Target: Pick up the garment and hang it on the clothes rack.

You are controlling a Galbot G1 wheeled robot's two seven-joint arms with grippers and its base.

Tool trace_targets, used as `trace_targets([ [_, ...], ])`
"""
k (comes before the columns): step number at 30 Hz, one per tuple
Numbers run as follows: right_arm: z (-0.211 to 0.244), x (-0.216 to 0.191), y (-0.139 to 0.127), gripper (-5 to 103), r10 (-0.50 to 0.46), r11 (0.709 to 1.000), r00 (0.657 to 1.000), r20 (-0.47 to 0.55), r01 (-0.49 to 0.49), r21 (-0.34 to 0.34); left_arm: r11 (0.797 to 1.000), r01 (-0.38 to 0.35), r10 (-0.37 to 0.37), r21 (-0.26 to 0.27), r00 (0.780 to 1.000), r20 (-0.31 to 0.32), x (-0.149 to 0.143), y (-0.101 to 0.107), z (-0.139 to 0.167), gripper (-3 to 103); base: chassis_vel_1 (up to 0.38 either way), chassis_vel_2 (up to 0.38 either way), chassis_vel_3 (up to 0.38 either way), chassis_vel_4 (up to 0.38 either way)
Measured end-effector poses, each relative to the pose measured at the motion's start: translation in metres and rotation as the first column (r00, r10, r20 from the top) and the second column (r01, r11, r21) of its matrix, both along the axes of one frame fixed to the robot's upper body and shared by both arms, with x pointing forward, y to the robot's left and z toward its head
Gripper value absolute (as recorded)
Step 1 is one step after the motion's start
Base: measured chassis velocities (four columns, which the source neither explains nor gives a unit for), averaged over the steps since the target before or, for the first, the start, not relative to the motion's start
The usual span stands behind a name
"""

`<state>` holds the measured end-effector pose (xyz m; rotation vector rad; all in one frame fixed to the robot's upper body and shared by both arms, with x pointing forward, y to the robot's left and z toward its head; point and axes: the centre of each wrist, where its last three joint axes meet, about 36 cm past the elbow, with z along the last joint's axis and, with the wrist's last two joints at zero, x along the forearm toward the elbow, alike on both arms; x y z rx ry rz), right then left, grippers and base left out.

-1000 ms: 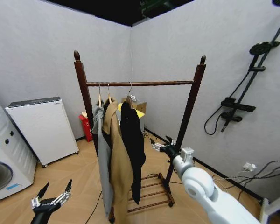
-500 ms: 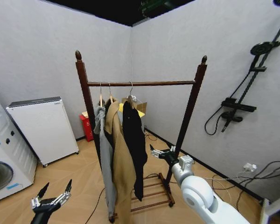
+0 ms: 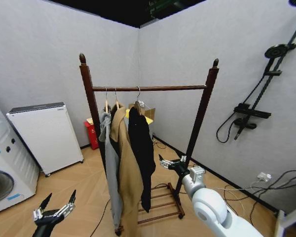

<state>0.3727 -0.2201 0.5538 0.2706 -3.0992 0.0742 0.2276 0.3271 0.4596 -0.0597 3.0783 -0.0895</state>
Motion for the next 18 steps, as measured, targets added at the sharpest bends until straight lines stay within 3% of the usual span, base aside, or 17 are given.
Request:
trace_targets([
  [18, -0.0043, -0.0050, 0.0013, 100, 0.009, 1.000, 1.000, -0.007, -0.009, -0.005, 1.000, 0.000, 0.000, 0.000, 1.000, 0.000, 0.0000, 0.0000, 0.0000, 100, 0.011, -0.013, -0.013, 0.008],
])
